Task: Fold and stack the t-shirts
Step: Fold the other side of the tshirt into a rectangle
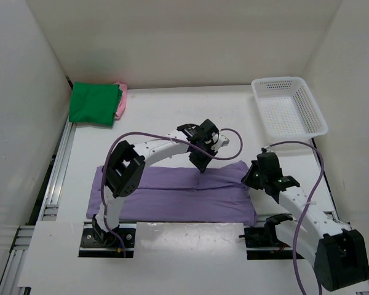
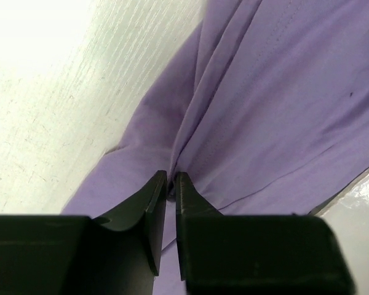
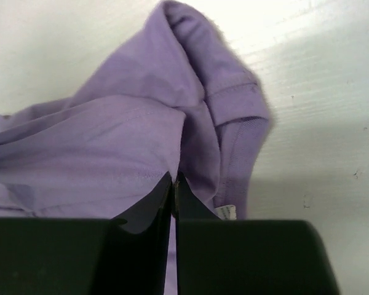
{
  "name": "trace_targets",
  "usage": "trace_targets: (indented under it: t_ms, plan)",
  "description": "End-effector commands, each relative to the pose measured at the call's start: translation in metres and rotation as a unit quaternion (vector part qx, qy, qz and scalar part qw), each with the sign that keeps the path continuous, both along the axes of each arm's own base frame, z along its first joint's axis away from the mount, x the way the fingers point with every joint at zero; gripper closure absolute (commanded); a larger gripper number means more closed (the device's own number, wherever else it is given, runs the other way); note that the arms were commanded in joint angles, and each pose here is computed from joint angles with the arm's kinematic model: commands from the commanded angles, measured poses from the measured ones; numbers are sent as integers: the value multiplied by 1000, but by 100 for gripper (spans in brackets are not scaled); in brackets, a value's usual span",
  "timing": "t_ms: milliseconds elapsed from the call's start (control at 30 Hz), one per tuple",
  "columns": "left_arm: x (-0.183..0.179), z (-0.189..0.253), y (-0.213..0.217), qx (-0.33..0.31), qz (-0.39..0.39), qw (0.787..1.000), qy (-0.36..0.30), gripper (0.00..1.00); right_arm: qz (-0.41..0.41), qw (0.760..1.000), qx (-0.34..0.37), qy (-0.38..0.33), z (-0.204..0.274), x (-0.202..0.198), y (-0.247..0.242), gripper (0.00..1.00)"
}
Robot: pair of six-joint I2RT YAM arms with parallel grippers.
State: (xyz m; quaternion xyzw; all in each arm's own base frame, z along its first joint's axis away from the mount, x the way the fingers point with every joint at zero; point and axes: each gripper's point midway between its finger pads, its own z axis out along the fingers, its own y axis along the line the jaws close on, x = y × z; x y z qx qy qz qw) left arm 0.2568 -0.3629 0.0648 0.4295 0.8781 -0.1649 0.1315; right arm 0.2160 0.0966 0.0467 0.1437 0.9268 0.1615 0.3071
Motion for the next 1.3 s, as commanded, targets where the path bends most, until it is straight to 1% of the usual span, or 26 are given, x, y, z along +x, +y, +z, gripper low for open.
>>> trace_targets:
  t_ms: [0,67,167,200,233,300,333,400,433,533,667,767,800,933,1033,1100,1167,1200,1233,1267]
  plan:
    - [2,4,4,3,0,1000,-16,75,-12,1000,-14,1,-7,8,-5,90]
    - [1,-1,4,7,0,1000,-12,71,-7,1000,-15,21,-9,5,-3,79]
    - [3,-5,6,15,2,1000,-13,70,-45,997,-44,40,-7,4,-18,55]
    - [6,-6,5,19,5,1000,-18,66,-60,996,-57,38,-6,6,-26,48]
    - [6,-7,5,19,5,1000,-18,63,-60,996,-56,34,0,9,-25,48]
    - [6,-7,5,19,5,1000,-18,63,-65,995,-61,33,6,10,-27,46]
    - [6,-7,5,19,5,1000,-18,58,-69,995,-65,28,11,11,-29,46]
    - [6,-7,5,19,5,1000,-18,57,-74,995,-64,11,24,16,-30,50]
    - [7,-7,6,22,7,1000,-22,57,-74,995,-63,7,26,17,-30,54]
    - [8,-3,6,18,7,1000,-25,57,-63,997,-47,-18,42,25,-23,61]
    - [5,-5,7,19,5,1000,-18,57,-15,999,-29,-16,46,35,-5,58]
    - [0,-8,7,17,1,1000,-7,57,23,999,-27,4,38,41,6,58]
    - [0,-8,7,17,1,1000,-7,57,36,999,-25,21,28,40,10,58]
    - [0,-4,7,13,1,1000,-10,57,53,997,-38,44,16,42,10,53]
    - [-3,-4,8,14,-1,1000,-4,58,58,996,-34,56,9,39,13,53]
    - [-3,-4,8,14,-1,1000,-4,60,61,996,-29,50,10,41,15,53]
    - [-3,-4,8,14,-1,1000,-4,63,57,997,-25,48,7,43,16,56]
    - [-4,-4,7,11,-2,1000,-1,65,57,997,-25,47,7,43,16,60]
    - [-4,-4,7,11,-2,1000,-1,68,57,997,-24,42,9,46,17,61]
    - [-5,-4,6,8,-4,1000,3,70,54,998,-21,40,8,49,18,61]
